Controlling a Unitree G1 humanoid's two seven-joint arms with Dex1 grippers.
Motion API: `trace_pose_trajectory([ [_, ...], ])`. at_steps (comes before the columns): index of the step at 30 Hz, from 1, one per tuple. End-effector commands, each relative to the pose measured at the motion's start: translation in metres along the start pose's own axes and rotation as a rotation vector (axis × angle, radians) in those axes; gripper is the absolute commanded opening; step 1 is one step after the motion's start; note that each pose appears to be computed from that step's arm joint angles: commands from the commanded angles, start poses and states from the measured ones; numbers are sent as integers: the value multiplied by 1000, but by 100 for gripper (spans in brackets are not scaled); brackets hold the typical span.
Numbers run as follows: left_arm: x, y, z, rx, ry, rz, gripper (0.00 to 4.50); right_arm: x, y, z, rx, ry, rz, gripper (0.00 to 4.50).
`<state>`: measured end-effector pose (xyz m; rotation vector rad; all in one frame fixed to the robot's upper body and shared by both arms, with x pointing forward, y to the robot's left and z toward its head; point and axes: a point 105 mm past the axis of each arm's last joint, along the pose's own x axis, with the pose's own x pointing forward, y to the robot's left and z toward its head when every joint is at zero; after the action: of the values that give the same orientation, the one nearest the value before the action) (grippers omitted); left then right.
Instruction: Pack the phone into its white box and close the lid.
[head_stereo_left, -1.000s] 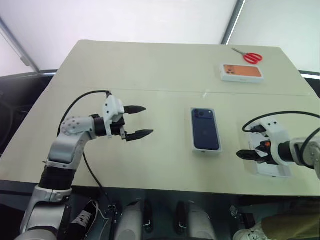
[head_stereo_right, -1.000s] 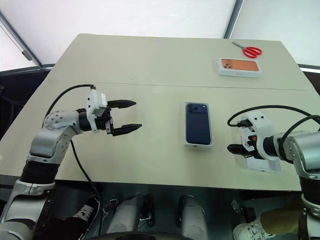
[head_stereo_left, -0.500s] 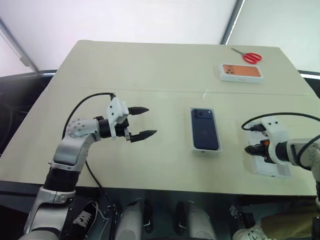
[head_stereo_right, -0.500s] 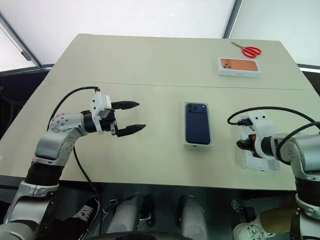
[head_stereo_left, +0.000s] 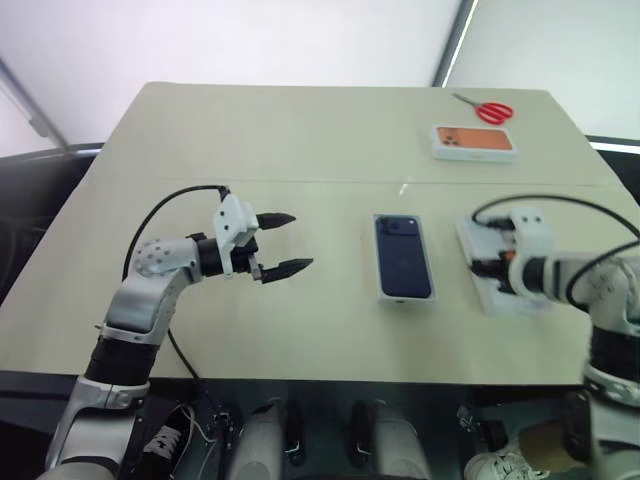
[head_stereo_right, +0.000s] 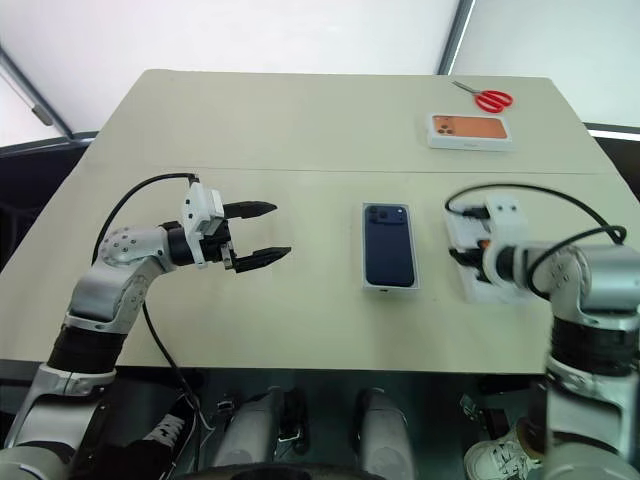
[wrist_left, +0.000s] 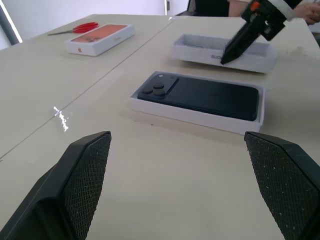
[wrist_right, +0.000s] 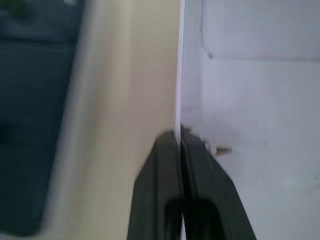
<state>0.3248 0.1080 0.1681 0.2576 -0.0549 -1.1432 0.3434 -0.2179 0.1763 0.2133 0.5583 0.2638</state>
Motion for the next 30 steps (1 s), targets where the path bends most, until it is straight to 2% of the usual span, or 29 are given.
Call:
trace_pose_trajectory([
  [1,1,8,4,-37,-10,35,450,-12,31,44,90,-188,188,5],
  [3,3,12,4,-42,-7,58,450,-13,50,56,174,-255,313,5],
  [6,5,19,5,-44,-13,101,450,-14,70,56,222,-265,448,5],
  [9,9,30,6,-77,-31,161,450,-10,105,28,246,-185,649,5],
  [12,16,30,7,-87,-46,173,369,-9,134,5,300,-122,790,0],
  [16,22,31,10,-102,-69,197,174,-19,159,-4,406,-77,874,0],
  [18,26,34,9,-109,-74,226,68,-17,162,-13,450,-30,859,0],
  [19,29,31,7,-99,-67,225,25,-14,159,-20,454,-5,832,0],
  [20,31,29,7,-89,-62,222,6,-12,158,-24,453,8,811,0],
  [23,40,19,1,-108,-57,184,6,-2,148,-28,525,26,758,0],
  [30,67,2,-7,-146,-68,132,6,7,137,-35,524,58,689,0],
])
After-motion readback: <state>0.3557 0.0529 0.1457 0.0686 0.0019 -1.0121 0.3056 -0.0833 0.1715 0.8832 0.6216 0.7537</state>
